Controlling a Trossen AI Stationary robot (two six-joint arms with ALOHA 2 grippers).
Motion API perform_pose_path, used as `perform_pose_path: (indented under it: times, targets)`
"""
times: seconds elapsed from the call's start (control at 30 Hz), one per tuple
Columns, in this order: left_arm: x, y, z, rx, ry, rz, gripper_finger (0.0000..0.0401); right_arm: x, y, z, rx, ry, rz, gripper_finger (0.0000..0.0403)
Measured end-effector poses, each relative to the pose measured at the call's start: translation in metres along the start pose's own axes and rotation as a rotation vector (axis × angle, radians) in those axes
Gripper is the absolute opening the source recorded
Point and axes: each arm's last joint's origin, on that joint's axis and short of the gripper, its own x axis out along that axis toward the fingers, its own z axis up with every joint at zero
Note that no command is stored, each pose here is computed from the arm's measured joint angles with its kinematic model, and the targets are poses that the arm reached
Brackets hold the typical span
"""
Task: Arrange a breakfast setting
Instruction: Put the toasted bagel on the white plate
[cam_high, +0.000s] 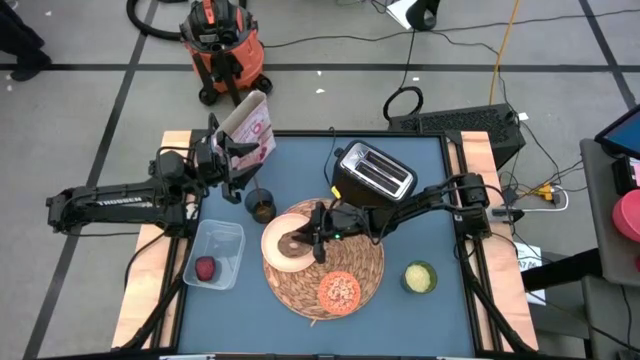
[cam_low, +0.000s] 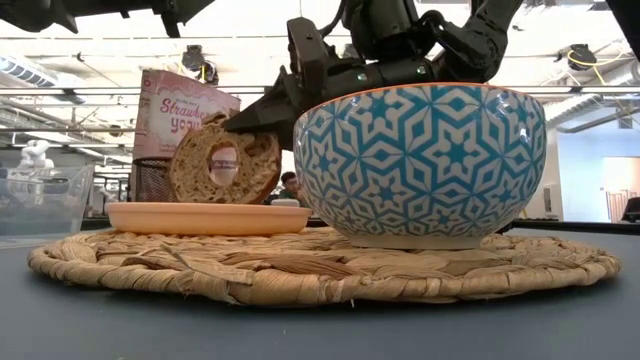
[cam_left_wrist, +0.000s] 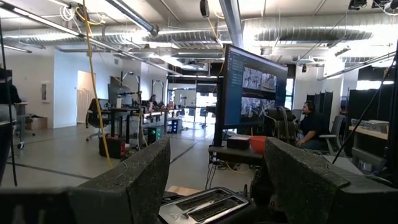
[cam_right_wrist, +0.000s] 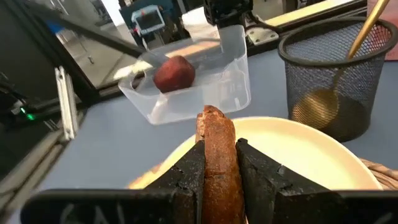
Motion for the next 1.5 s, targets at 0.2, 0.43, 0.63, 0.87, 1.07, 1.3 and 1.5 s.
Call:
perform_pose_path:
  times: [0.2,0.43,0.63,0.87,1.07,1.3,1.5]
  targets:
    - [0.0000,0.0000,0.0000,0.000,0.000,0.000,0.0266,0.0000,-0.0011,-0.0030,-0.028,0.032,-0.011,0.0070]
    - [0.0000,0.0000,0.0000,0.000,0.000,0.000,0.0266,0.0000,-0.0010,-0.0027,-0.033,0.029,-0.010,0.0070]
    - [0.0000,0.0000,0.0000,0.000,0.000,0.000,0.0266,0.0000,-0.0010,-0.0027,-0.033,0.029,-0.010,0.0070]
    - [0.0000,0.0000,0.0000,0.000,0.000,0.000,0.0266,0.0001,-0.0011,-0.0029,-0.033,0.029,-0.010,0.0071]
    - [0.0000,0.0000,0.0000,0.000,0.000,0.000,0.0266,0.0003,-0.0013,-0.0034,-0.033,0.031,-0.011,0.0097]
    - [0.0000,0.0000,0.0000,0.000,0.000,0.000,0.0266,0.0004,-0.0015,-0.0035,-0.034,0.027,-0.022,0.0173]
    - [0.0000,0.0000,0.0000,0.000,0.000,0.000,0.0266,0.0003,-0.0027,-0.0030,-0.035,0.013,-0.062,0.0225]
